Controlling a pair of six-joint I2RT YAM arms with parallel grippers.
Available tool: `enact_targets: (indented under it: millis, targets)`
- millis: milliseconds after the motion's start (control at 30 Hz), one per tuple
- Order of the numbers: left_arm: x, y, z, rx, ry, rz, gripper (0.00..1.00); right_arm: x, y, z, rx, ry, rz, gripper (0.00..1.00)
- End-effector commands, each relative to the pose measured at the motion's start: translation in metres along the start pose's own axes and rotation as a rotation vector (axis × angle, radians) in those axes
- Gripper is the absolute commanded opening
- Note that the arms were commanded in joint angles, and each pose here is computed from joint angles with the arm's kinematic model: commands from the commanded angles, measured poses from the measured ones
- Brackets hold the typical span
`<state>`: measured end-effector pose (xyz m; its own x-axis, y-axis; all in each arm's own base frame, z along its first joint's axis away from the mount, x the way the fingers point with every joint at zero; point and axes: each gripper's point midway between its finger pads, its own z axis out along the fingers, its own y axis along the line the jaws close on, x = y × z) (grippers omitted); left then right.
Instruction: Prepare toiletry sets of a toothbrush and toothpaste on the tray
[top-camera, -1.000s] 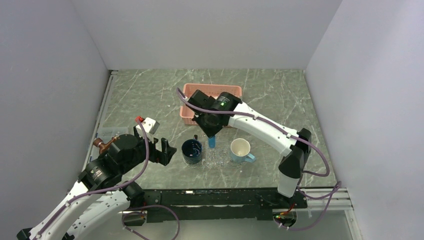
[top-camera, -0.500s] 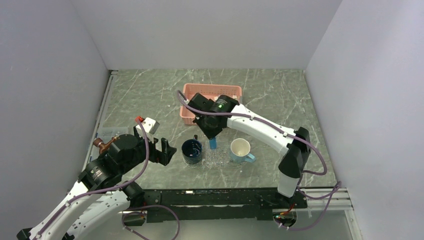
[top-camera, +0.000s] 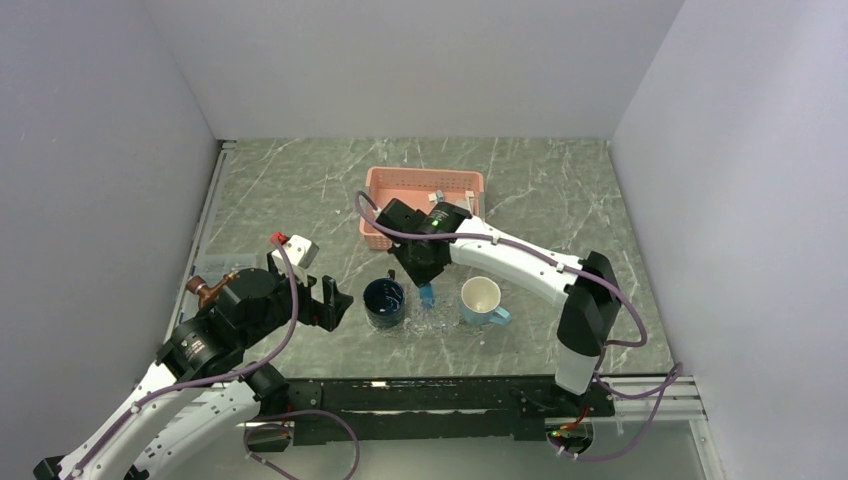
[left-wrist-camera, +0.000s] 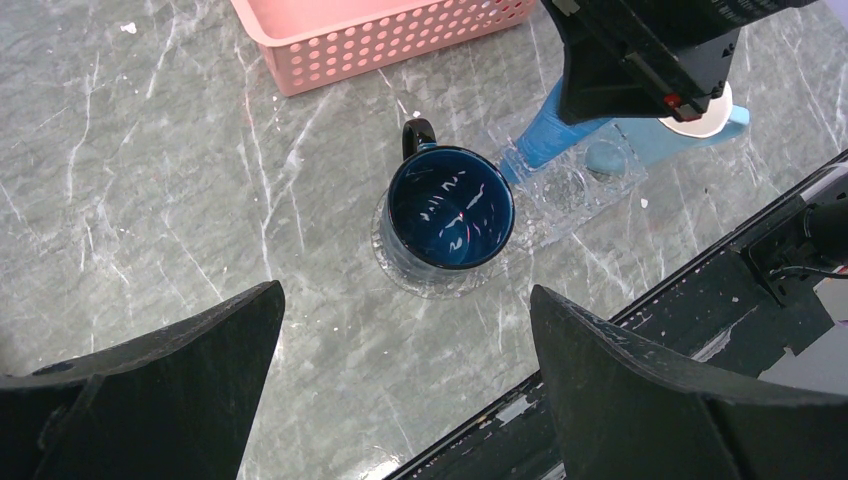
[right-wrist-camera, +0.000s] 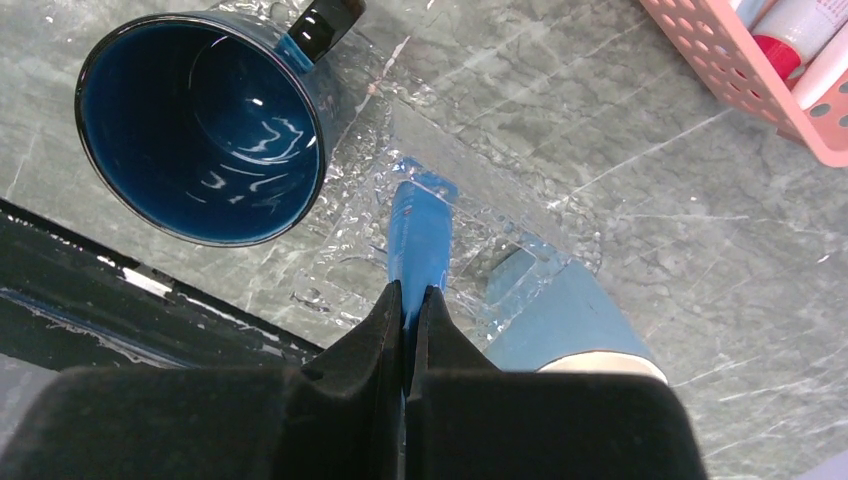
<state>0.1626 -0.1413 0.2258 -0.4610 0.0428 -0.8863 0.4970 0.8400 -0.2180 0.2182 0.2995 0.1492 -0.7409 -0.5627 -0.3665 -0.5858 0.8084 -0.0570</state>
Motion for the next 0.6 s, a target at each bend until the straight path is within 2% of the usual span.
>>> enact_targets:
  millis: [0,567]
  targets:
    - [-0.0103,0.0005,0.0015,-0.004,-0.042,0.007,1.00,-0.0174,0.0013,-0.0142,-0.025,-0.105,0.063,0.00]
    - [-0.0086,-0.0002,0.0030,-0.001,-0.031,0.007,0.99,-0.0140,0.0052,-0.0081,-0.042,-0.114,0.102,0.00]
